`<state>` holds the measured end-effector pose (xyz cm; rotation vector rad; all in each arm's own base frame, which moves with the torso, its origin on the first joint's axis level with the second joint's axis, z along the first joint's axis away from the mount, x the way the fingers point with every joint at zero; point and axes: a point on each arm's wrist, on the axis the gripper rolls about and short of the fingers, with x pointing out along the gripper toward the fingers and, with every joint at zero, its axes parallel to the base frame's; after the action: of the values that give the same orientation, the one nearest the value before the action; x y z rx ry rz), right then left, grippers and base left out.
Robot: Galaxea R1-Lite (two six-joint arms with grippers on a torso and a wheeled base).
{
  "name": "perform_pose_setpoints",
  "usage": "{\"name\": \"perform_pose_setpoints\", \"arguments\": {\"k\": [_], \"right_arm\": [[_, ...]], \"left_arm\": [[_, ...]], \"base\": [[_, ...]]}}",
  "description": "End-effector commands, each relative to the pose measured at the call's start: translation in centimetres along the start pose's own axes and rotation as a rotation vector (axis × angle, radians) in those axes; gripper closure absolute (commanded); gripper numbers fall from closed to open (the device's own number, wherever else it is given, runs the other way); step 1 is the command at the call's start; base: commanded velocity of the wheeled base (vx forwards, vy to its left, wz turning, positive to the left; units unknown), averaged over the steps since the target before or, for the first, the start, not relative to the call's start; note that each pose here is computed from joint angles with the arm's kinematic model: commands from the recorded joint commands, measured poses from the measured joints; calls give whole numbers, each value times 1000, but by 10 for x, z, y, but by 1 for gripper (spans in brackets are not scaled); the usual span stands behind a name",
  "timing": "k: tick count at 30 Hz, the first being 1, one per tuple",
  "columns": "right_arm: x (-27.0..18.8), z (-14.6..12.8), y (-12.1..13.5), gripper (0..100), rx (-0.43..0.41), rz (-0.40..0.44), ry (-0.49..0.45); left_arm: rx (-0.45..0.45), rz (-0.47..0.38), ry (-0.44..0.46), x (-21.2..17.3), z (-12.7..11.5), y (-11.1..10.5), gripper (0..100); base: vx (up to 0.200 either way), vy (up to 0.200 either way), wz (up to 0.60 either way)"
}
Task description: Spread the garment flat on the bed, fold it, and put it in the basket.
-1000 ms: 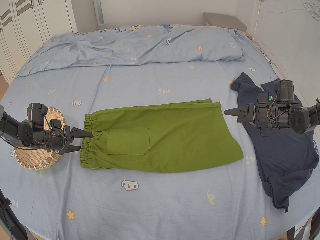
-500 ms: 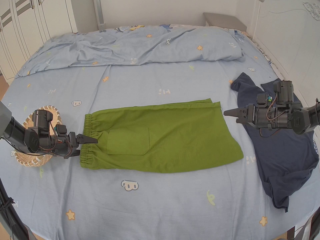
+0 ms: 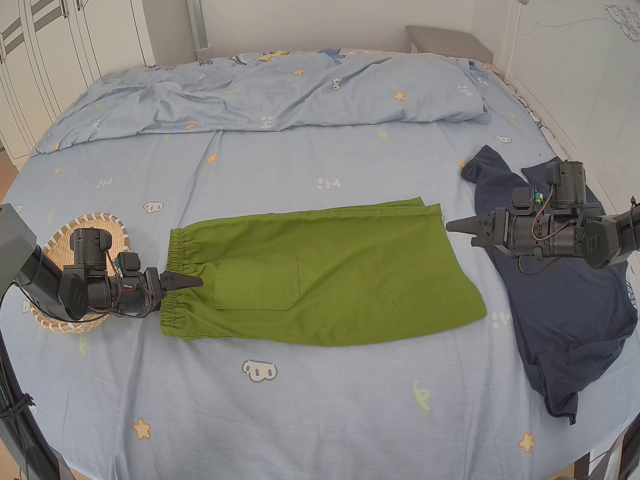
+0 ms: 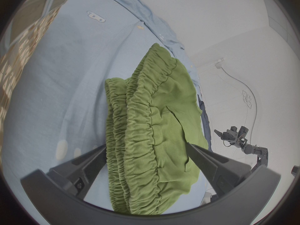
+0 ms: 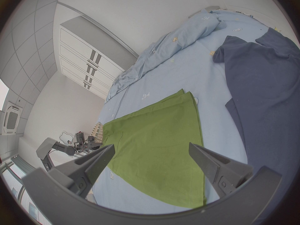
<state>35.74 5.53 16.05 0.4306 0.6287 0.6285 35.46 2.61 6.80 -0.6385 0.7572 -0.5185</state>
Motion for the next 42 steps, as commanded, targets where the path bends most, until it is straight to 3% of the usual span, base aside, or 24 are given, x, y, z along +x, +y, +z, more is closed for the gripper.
{"name": "perform_pose_setpoints", "arguments": {"k": [1, 9, 18, 25, 42], "right_arm": [[0, 1, -1, 0, 0, 0, -4], [4, -1, -1, 0, 5, 23, 18], [40, -22, -25, 0, 53, -2, 113], [46, -22, -36, 0, 67, -16, 119], [68, -36, -60, 0, 112, -47, 186]], "left_arm": [[-32, 3, 8, 3, -1, 4, 100], [-95, -37, -44, 2, 7, -2, 100], [-161, -149, -52, -26, 15, -8, 100], [-165, -130, -104, -44, 23, -1, 100], [-155, -138, -77, -35, 18, -3, 100]], "base": [[0, 0, 0], [0, 0, 0], [0, 0, 0], [0, 0, 0], [0, 0, 0]]}}
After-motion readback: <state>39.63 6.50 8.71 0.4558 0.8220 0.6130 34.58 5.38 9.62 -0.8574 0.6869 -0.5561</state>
